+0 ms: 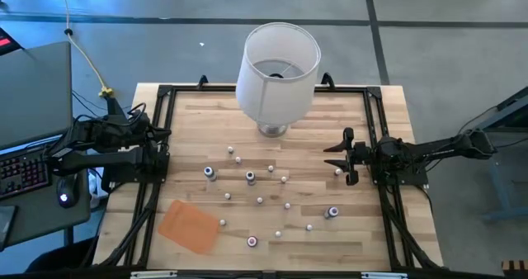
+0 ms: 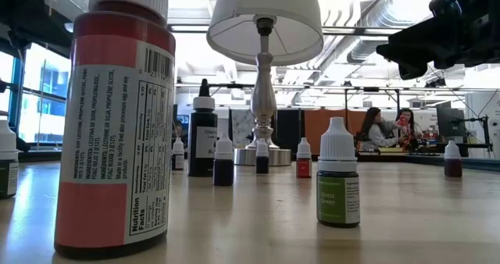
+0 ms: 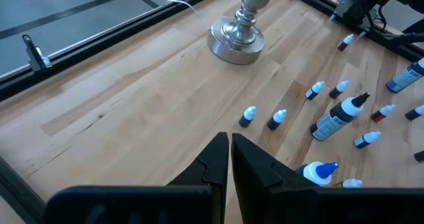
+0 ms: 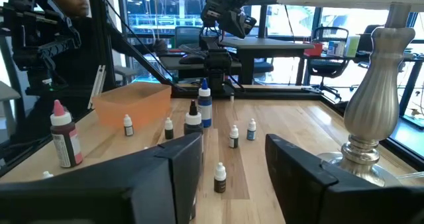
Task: Pick & Place food coloring
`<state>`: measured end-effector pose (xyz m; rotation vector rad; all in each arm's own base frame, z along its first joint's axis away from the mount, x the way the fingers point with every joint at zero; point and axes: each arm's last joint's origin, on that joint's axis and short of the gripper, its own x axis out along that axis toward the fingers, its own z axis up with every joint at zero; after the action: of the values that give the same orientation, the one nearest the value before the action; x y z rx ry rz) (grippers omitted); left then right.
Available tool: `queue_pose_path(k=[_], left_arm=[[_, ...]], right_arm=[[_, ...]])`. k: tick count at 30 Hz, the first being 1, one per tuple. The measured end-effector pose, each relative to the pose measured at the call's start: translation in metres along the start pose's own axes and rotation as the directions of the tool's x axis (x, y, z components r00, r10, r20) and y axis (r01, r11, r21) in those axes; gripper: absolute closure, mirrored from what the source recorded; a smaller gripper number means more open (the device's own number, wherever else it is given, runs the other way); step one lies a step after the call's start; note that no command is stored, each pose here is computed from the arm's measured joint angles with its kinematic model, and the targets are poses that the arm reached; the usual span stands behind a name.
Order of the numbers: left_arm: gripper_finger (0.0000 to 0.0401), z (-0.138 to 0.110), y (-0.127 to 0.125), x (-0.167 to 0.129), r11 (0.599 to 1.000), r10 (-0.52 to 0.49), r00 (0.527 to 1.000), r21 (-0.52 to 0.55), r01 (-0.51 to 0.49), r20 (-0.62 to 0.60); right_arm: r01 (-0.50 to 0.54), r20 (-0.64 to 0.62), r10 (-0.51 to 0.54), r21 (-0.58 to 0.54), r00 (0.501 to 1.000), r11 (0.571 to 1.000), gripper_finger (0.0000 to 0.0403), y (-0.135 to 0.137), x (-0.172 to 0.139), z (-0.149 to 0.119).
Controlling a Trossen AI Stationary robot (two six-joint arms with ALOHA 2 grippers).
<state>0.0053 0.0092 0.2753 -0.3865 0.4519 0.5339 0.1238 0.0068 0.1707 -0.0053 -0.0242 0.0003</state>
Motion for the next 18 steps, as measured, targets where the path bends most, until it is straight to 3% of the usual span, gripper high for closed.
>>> queue_pose_path(k=[18], left_arm=[[0.0383,0.0,0.0,0.0,1.0,0.0,1.0,0.0,0.0,0.0]], right_arm=[[0.0,0.0,0.0,0.0,1.0,1.0,0.0241,0.0,0.0,0.0001]])
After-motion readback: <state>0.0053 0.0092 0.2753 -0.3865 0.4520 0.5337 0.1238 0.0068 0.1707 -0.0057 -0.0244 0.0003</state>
